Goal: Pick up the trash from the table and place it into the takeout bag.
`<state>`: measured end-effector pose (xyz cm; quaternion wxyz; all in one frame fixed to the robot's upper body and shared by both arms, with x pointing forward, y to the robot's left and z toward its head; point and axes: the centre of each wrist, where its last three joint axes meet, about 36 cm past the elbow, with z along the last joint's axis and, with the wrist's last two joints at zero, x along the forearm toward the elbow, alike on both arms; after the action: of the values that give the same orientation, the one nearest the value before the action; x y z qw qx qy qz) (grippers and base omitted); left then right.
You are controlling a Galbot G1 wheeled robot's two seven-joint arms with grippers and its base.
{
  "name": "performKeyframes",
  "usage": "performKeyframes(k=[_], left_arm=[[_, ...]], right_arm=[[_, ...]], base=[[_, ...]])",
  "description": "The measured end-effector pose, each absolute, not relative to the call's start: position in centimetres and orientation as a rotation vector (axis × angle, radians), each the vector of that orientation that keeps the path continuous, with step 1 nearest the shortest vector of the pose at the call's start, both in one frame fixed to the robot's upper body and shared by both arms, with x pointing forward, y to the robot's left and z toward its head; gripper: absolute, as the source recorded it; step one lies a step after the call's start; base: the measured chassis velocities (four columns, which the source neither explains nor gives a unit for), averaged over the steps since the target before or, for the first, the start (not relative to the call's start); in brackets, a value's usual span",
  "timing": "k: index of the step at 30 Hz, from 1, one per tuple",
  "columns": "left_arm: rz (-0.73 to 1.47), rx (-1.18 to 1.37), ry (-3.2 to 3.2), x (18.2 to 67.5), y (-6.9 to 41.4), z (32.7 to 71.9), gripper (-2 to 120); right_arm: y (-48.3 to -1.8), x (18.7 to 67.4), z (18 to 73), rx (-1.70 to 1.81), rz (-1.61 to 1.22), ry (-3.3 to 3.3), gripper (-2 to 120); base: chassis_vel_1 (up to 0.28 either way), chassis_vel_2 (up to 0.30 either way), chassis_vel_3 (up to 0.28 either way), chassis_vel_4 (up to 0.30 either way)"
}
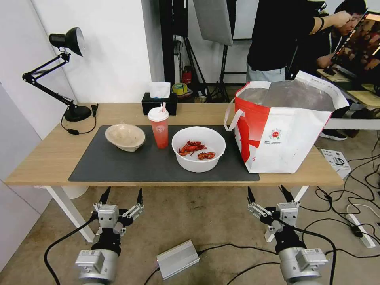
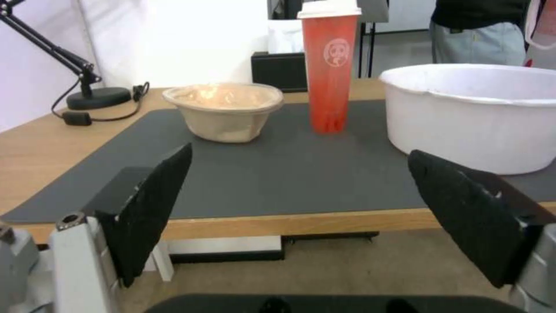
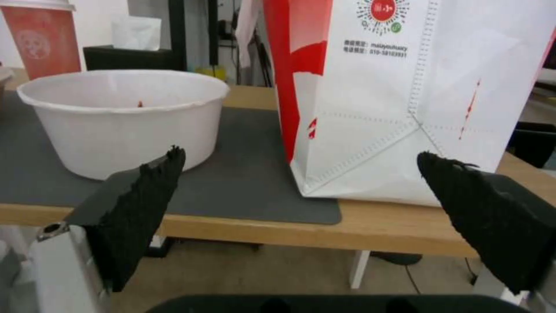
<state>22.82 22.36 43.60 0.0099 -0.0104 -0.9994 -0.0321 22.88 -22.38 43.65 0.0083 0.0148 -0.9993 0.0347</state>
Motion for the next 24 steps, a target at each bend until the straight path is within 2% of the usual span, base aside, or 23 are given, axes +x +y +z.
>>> performKeyframes(k=[24], left_arm=[[-0.110,-0.045,-3.117,22.80,22.33,43.40,100]], right_arm=[[-22.33,22.79,43.41,0.045,0.111,-3.116,100]], base=[[0.000,0.000,0.000,0.000]])
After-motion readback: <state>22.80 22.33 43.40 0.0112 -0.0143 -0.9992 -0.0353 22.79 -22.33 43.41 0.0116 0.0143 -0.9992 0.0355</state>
